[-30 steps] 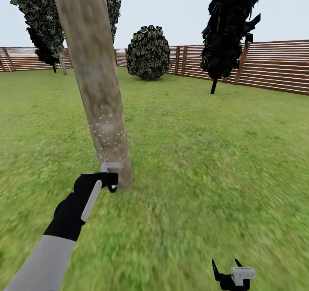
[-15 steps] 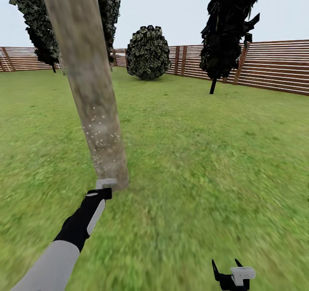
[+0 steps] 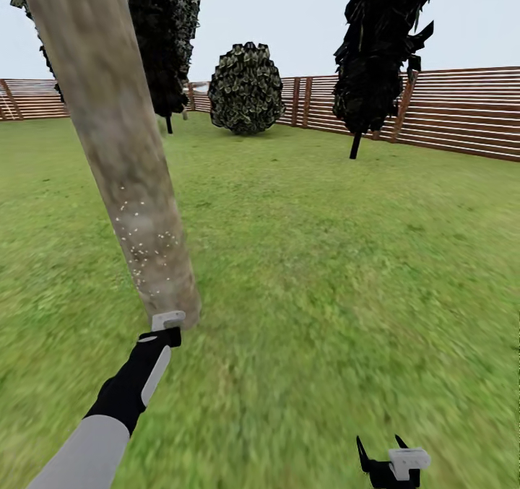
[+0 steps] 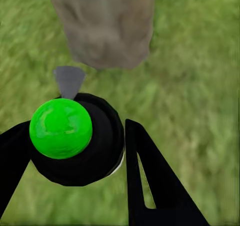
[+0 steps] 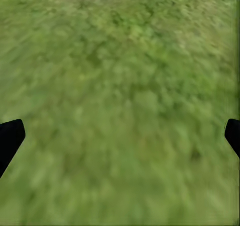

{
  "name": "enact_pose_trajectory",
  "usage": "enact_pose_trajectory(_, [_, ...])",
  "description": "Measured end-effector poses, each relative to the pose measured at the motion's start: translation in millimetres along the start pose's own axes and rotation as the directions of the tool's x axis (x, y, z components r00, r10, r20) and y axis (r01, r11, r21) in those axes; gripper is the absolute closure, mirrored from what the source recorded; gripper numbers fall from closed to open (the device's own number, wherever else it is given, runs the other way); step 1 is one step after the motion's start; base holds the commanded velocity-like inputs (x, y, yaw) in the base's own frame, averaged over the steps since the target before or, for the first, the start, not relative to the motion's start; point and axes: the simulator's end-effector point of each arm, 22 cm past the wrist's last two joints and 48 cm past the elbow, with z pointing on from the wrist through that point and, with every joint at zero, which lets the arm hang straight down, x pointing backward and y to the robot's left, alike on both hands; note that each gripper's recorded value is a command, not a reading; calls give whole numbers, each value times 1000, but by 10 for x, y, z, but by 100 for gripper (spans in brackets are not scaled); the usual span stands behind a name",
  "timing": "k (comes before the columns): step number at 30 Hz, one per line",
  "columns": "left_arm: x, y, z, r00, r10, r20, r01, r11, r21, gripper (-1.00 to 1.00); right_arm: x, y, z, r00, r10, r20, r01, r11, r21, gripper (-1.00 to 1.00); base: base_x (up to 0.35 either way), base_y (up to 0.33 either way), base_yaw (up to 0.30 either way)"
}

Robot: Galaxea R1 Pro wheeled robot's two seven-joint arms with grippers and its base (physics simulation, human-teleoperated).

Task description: In the garden, pick up the pesticide atomizer on the floor and spray pesticide onto both trees until each tree trunk is fully covered.

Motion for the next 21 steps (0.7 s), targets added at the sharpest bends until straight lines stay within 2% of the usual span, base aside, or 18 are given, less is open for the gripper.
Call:
enact_pose_trajectory(7, [152,120,35,1000,2,-28,-3,999,-48,100,-3,0,0,1000,0,1,0,1000,0,-100,154,-251,59])
enact_pose_trajectory(9, [137,154,47,1000,-3,-11,2,998,-62,100,-3,0,0,1000,0,2,0,1000,0,-100,154,-251,244])
enact_pose_trajectory(12, [152,279,58,1000,-15,8,15,993,-119,100,-3,0,0,1000,0,2,0,1000,0,-100,154,-251,273])
enact_pose_trajectory(21, [211,310,70,1000,-13,-1,13,991,-135,100,-2,0,0,1000,0,1,0,1000,0,-100,121,-259,250])
